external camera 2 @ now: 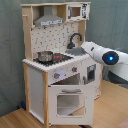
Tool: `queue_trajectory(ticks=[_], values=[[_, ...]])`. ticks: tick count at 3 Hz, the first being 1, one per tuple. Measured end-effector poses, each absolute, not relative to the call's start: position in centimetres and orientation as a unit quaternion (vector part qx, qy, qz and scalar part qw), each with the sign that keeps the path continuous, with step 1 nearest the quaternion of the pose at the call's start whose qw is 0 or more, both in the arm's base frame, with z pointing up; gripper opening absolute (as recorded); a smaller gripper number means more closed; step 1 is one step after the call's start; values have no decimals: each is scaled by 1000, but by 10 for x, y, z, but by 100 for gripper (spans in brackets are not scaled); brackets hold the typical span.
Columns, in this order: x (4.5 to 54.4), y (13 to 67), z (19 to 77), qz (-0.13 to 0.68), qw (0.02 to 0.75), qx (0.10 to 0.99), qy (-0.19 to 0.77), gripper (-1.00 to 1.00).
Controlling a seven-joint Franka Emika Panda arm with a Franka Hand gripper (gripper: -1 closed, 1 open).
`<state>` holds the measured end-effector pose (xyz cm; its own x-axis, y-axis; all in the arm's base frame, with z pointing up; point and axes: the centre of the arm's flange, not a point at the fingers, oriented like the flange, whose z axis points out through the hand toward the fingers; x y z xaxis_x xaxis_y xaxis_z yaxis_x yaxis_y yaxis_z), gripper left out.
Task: Play with the kitchen
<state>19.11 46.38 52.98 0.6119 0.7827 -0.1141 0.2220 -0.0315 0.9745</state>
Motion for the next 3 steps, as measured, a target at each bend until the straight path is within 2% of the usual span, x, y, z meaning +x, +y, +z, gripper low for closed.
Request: queue_trajectory(ticks=[3], values=[[224,387,496,107,519,744,407,100]])
